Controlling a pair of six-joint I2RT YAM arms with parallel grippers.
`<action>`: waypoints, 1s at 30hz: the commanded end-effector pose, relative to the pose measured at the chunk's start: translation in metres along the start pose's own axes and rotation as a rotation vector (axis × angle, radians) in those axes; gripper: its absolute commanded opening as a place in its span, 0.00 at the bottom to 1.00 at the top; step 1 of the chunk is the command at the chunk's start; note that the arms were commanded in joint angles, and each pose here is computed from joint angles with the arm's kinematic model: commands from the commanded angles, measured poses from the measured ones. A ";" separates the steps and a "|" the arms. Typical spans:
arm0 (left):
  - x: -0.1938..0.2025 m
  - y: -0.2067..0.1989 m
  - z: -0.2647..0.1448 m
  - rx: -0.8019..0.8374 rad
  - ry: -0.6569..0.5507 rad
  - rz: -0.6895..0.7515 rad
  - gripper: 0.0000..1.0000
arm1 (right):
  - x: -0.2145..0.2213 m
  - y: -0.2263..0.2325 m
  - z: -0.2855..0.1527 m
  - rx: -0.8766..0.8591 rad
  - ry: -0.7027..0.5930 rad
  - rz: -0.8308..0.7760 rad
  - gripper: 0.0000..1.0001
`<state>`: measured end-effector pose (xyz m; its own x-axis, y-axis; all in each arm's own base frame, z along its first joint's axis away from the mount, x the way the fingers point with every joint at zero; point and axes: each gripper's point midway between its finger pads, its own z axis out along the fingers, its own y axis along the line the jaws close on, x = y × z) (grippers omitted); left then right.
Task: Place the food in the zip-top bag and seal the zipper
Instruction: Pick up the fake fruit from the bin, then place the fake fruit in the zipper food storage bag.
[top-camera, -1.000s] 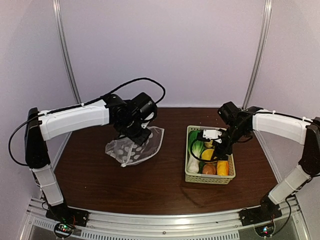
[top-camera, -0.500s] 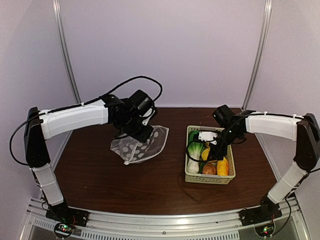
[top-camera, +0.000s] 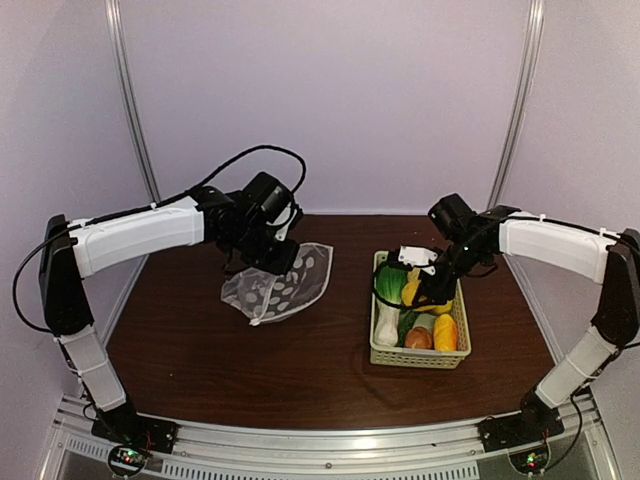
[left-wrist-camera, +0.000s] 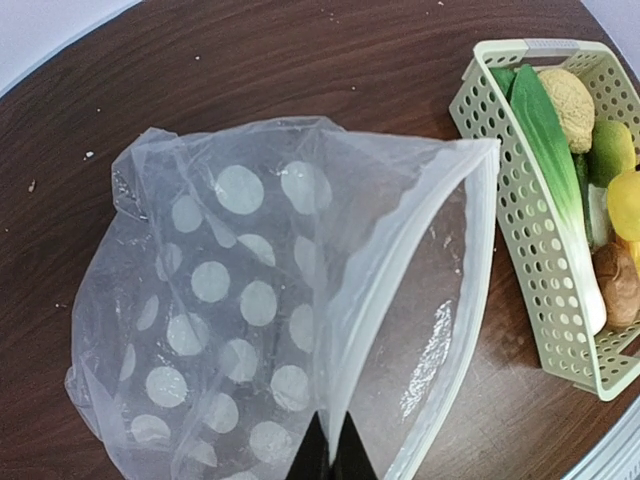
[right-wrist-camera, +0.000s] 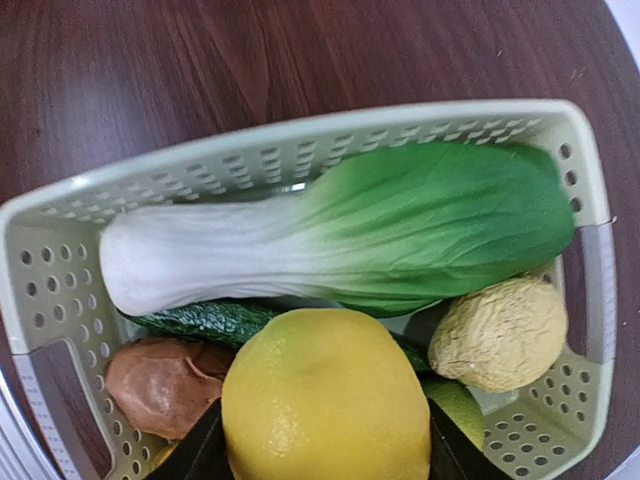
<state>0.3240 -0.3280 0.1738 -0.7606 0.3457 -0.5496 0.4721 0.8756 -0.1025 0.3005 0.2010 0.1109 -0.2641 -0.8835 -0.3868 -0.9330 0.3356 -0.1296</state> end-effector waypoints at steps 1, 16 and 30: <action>-0.020 -0.007 -0.016 0.082 -0.094 -0.087 0.00 | -0.056 0.004 -0.064 -0.019 -0.222 0.016 0.45; -0.065 -0.034 -0.043 0.251 -0.225 -0.272 0.00 | -0.239 0.010 -0.172 -0.372 -0.857 0.196 0.41; -0.079 -0.037 -0.083 0.354 -0.335 -0.411 0.00 | -0.249 0.011 -0.109 -0.348 -0.780 0.317 0.40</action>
<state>0.3278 -0.3606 0.2703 -0.7774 -0.1013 -0.6207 0.3359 0.7675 -0.5459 0.3224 0.3913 0.3055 -0.3940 -0.2761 -0.8767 -0.9123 0.2337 0.3364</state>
